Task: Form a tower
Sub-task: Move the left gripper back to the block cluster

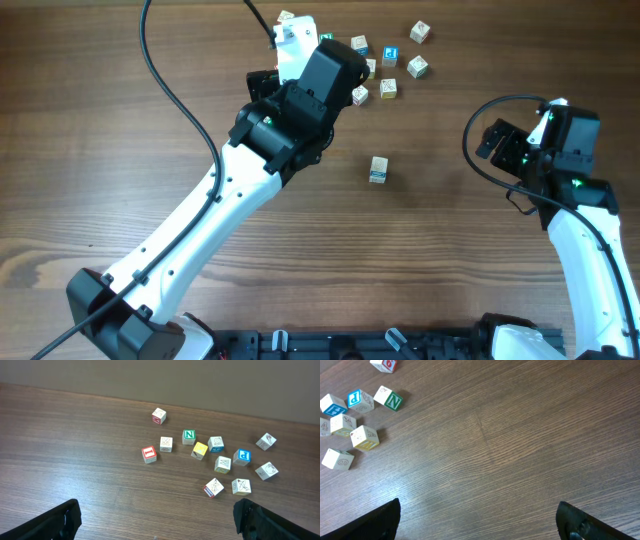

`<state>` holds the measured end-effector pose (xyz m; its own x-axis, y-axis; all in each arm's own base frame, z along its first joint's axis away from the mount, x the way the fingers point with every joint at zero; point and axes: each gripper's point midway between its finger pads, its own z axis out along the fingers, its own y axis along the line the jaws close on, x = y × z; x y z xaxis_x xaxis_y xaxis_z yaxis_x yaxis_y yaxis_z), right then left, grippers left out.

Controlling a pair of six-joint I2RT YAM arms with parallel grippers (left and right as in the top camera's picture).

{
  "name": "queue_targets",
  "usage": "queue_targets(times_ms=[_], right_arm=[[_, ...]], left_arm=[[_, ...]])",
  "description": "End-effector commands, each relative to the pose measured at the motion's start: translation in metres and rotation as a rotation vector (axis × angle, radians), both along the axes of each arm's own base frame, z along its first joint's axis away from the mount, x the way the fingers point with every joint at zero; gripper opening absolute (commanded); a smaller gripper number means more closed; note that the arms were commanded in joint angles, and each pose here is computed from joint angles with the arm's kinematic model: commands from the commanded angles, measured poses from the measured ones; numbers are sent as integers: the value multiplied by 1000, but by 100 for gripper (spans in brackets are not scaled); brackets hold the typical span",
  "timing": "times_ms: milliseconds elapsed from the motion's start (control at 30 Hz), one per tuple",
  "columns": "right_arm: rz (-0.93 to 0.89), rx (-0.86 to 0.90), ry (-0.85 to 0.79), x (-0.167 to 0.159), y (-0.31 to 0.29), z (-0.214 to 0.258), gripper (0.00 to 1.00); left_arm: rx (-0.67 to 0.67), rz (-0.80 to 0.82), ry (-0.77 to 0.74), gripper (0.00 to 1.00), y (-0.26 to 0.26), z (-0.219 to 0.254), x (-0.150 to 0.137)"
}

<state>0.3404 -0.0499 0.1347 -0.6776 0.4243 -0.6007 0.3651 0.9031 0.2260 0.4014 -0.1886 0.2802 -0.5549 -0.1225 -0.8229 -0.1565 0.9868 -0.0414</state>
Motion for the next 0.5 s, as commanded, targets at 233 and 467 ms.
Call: queue_targets(times_ms=[233, 467], right_arm=[[-15, -14, 1, 3, -4, 1, 100], [-15, -14, 1, 3, -4, 1, 100]], left_arm=[[-9, 61, -77, 100, 18, 25, 7], [11, 64, -50, 100, 22, 20, 4]])
